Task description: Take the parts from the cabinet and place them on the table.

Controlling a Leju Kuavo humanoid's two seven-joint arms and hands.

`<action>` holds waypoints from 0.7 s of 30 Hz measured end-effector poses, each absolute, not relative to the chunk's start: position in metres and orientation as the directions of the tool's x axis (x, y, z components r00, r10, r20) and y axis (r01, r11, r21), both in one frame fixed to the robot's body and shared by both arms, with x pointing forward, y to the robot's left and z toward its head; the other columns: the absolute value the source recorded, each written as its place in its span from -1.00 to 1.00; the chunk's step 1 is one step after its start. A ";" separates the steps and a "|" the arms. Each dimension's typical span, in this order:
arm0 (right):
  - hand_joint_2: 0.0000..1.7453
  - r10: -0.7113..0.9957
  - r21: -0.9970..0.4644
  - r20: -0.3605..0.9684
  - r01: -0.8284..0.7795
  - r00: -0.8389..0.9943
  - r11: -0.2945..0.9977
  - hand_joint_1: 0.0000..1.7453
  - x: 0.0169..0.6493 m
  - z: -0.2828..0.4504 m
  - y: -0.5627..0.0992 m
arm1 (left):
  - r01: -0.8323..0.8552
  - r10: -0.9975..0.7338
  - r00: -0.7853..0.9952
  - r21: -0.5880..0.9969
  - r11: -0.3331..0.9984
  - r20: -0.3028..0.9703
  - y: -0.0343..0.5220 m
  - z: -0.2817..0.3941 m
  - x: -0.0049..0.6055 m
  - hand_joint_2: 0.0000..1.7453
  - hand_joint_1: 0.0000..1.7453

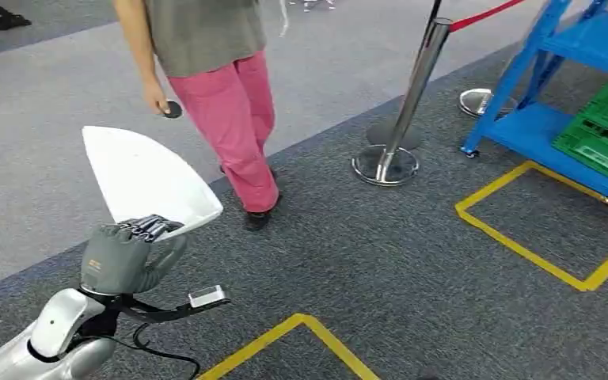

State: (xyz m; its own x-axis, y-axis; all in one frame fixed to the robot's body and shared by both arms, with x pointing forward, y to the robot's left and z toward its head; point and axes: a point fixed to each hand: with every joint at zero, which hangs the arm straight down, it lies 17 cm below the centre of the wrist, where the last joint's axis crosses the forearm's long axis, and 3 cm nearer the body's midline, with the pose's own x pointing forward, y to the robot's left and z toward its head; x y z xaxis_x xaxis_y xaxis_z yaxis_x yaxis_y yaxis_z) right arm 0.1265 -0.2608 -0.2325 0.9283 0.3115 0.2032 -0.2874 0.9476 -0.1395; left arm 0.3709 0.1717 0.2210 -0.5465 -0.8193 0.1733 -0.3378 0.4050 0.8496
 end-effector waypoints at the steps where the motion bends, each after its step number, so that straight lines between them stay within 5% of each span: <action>1: -1.00 0.312 -0.139 0.207 -0.287 0.927 0.948 -1.00 0.128 -0.232 -0.260 | -0.336 -0.819 -0.546 0.851 0.404 0.174 0.172 0.220 0.371 1.00 1.00; 21: -1.00 0.321 -0.143 0.184 -0.298 0.929 0.944 -1.00 0.121 -0.234 -0.264 | -0.330 -0.828 -0.534 0.860 0.389 0.170 0.173 0.217 0.372 1.00 1.00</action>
